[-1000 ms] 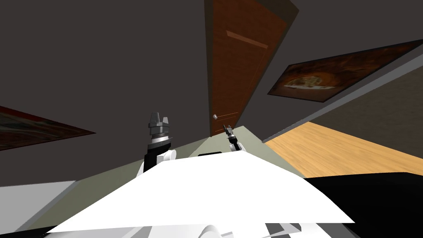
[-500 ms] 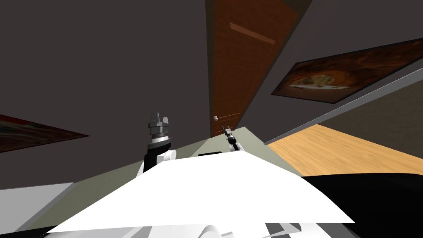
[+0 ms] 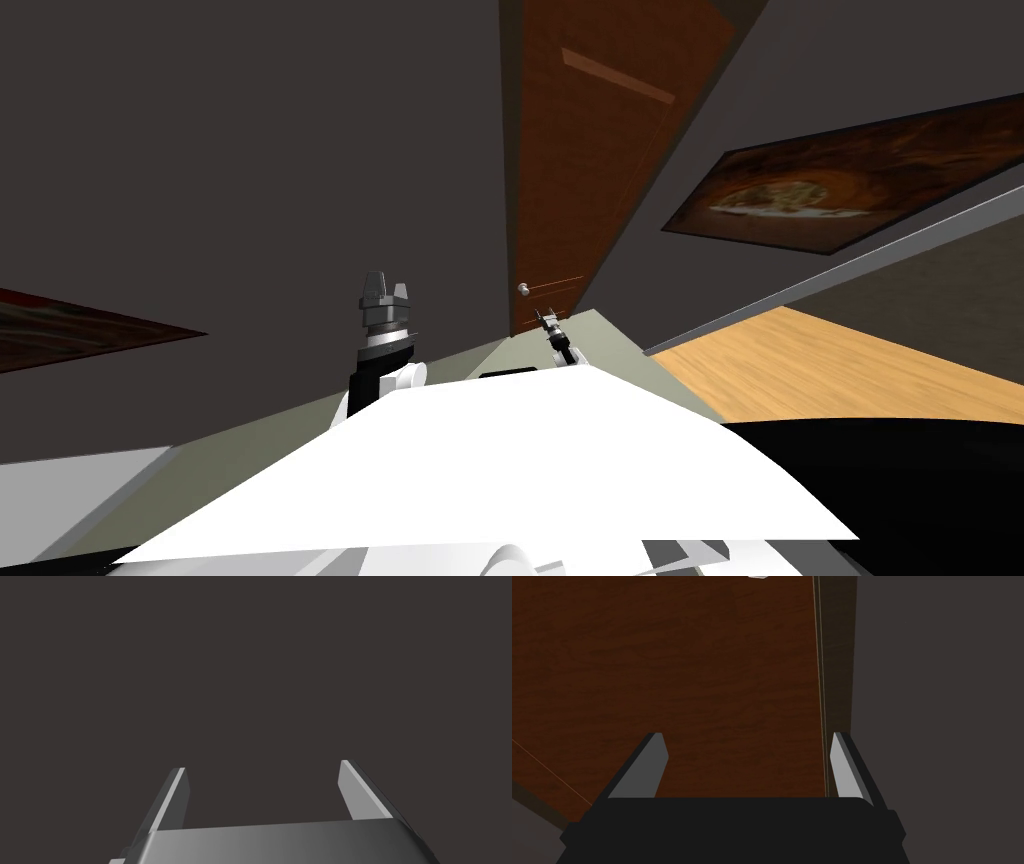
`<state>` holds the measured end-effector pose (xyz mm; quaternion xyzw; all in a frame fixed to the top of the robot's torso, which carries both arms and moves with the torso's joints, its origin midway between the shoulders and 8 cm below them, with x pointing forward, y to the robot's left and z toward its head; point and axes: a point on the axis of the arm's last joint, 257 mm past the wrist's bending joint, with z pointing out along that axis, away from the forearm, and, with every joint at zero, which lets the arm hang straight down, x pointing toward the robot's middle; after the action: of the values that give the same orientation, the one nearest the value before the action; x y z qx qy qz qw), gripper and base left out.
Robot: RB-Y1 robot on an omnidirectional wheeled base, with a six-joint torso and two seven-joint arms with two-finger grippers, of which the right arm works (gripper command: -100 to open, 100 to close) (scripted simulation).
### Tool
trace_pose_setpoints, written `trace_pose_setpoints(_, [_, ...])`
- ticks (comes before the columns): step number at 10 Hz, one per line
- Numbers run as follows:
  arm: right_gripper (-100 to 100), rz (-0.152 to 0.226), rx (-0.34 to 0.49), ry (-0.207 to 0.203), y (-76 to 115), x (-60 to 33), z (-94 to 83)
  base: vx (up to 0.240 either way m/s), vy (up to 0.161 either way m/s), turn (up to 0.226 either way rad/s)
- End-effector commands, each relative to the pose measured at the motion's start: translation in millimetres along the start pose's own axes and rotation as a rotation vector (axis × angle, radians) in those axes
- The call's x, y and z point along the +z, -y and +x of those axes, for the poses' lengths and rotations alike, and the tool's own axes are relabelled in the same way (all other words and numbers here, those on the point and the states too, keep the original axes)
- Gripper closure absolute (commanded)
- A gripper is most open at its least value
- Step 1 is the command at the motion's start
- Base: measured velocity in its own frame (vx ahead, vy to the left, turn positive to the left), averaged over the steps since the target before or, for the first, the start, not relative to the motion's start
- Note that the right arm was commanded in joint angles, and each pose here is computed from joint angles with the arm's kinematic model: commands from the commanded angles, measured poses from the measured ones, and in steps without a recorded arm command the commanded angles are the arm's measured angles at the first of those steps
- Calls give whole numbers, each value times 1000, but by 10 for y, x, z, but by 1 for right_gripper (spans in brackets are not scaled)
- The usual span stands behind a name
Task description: Pull the door open
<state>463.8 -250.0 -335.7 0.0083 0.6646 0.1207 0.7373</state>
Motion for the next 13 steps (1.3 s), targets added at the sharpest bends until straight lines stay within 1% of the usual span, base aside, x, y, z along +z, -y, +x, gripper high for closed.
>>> trace_pose_setpoints(1, [-100, -3, -31, -19, -28, 3, 90, 90, -14, 16])
trace_pose_setpoints(4, [-100, -10, -79, -52, -66, -10, 256, 91, -4, 15])
trace_pose_setpoints(9, [-100, -24, -135, -93, -141, -32, 461, 66, -13, 10])
trace_pose_setpoints(10, [-100, -29, -152, -105, -170, -40, 524, 70, -23, 9])
trace_pose_setpoints(12, [-100, -36, -169, -118, -207, -49, 594, 71, -21, 8])
trace_pose_setpoints(13, [-100, -34, -162, -115, -203, -45, 572, 27, -11, 3])
